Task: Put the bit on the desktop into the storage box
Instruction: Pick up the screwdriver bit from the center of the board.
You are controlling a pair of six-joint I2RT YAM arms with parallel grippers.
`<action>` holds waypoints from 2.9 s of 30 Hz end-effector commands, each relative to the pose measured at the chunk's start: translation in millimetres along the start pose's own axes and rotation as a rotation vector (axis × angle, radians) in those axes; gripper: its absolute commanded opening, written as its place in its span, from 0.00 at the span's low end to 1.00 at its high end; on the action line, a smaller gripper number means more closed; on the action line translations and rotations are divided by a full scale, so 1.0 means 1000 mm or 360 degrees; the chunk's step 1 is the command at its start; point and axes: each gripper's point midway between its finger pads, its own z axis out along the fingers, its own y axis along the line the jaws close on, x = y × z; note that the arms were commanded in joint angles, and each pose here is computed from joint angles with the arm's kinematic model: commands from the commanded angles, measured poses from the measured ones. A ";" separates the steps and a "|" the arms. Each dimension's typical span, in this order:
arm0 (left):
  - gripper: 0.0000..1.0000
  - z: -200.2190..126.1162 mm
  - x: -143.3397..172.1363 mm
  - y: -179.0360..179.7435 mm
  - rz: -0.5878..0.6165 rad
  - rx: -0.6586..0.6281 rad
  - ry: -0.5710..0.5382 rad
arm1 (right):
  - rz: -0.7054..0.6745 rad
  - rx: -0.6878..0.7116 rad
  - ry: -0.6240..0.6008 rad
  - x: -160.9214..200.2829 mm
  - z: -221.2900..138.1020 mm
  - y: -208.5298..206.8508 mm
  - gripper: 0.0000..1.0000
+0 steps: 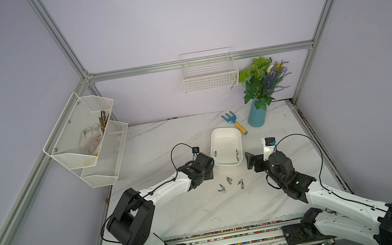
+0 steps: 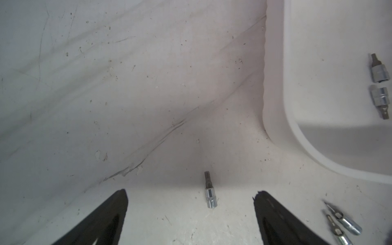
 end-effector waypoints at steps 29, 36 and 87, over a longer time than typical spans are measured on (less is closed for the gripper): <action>0.39 0.039 0.032 -0.024 -0.0090 0.0058 0.0122 | 0.0019 0.0012 -0.0018 0.000 0.002 -0.002 1.00; 0.31 0.041 0.038 -0.023 -0.0079 0.0052 0.0141 | 0.0020 0.0012 -0.0022 -0.001 0.001 -0.002 1.00; 0.13 -0.032 -0.076 -0.079 -0.0017 0.0486 -0.0221 | 0.0015 0.0023 -0.0016 0.001 0.003 -0.003 1.00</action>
